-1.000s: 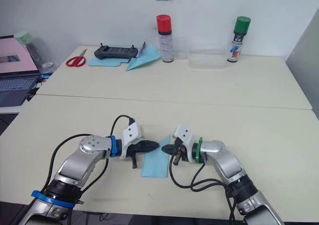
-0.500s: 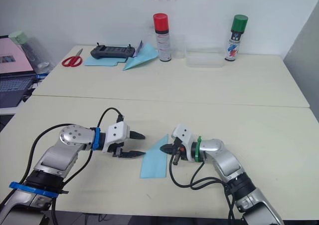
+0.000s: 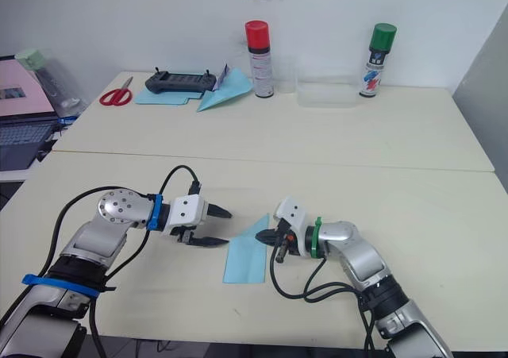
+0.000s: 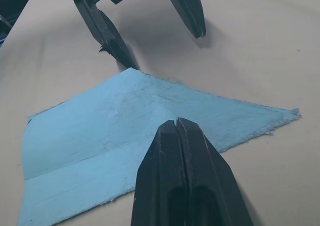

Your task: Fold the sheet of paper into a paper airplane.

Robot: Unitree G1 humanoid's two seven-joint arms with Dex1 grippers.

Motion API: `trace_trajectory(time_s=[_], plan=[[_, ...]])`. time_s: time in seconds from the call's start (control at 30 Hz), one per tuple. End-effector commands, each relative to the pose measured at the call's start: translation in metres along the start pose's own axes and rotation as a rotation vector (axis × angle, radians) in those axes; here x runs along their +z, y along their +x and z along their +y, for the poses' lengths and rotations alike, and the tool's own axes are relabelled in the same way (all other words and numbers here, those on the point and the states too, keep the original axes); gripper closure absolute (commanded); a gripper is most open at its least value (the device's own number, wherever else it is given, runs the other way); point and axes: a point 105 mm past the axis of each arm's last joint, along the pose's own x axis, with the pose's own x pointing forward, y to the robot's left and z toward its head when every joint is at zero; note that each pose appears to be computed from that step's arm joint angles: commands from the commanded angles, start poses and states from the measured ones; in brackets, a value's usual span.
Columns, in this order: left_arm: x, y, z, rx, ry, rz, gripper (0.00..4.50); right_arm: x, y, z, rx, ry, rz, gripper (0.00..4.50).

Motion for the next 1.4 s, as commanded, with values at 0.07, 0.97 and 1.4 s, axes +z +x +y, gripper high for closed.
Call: trace_trajectory(time_s=[0.07,0.97,1.4], plan=[[0.008,0.006,0.002,0.003,0.020,-0.026,1.29,-0.014,-0.007,-0.011,-0.068,0.027,0.059,4.50],[0.020,0.007,0.011,-0.018,0.090,-0.041,1.29,-0.015,-0.006,-0.010,-0.062,0.027,0.066,4.50],[0.024,0.013,0.001,-0.036,0.085,-0.068,1.29,-0.017,-0.007,-0.010,-0.060,0.024,0.073,4.50]])
